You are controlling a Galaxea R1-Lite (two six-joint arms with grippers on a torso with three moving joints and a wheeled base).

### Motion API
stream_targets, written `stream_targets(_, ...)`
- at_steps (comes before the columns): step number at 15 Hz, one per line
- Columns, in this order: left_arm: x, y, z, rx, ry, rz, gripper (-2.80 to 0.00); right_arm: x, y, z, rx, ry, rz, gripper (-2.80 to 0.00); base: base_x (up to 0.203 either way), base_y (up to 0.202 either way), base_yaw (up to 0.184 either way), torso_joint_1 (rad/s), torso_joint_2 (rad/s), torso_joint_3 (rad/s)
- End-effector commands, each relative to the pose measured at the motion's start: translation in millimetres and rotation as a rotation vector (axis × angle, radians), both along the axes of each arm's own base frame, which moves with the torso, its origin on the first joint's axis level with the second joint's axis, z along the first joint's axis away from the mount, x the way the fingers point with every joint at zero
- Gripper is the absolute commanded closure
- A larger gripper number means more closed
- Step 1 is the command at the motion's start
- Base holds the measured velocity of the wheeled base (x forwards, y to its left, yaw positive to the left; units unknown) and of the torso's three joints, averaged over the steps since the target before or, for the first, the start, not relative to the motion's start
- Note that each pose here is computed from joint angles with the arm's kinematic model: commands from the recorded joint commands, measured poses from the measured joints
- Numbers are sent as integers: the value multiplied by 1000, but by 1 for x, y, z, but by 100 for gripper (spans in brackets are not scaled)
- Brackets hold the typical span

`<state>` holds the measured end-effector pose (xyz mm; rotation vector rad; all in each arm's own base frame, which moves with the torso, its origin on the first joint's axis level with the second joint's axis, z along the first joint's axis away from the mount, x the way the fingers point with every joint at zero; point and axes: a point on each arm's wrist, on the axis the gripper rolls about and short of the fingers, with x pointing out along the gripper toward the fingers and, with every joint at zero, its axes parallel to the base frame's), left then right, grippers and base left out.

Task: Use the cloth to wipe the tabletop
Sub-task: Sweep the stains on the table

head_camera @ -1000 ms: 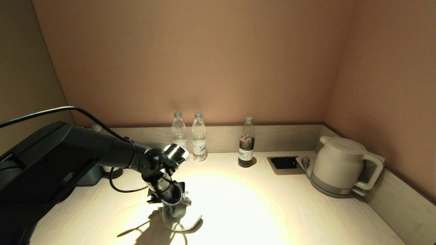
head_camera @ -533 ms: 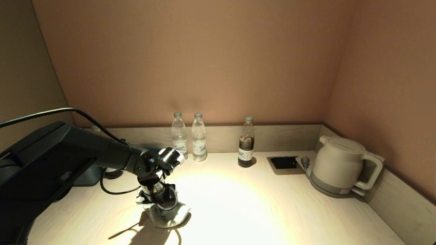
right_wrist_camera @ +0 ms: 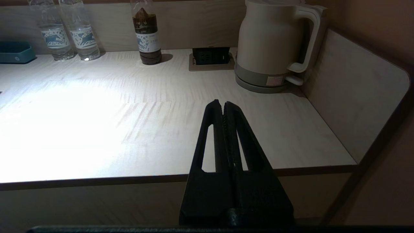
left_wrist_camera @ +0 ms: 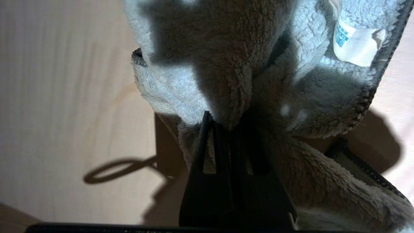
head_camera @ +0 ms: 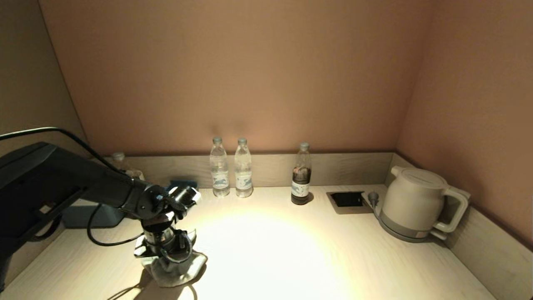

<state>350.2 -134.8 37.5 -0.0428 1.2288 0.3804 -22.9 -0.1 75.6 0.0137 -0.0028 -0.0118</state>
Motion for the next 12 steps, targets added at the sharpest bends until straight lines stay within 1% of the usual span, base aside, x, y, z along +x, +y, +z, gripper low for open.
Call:
stream_targets(1,-12,17,16,-1,-12,40,0,0,0,0,0,1,0,0,0,0,0,0,0,0)
stream_targets(4,-33,41,21,18,27,79,0,0,0,0,0,1,0,0,0,0,0,0,0,0)
stream_targets(7,-51,66,20,39,81,124,0,0,0,0,0,1,0,0,0,0,0,0,0,0)
stream_targets(9,-54,70,21,41,85,131,0,0,0,0,0,1,0,0,0,0,0,0,0,0)
stream_targets(10,-58,80,20,50,100,146,0,0,0,0,0,1,1,0,0,0,0,0,0,0)
stream_targets(11,-61,98,19,55,118,191,0,0,0,0,0,1,0,0,0,0,0,0,0,0)
stream_targets(12,-62,108,19,59,128,215,0,0,0,0,0,1,0,0,0,0,0,0,0,0)
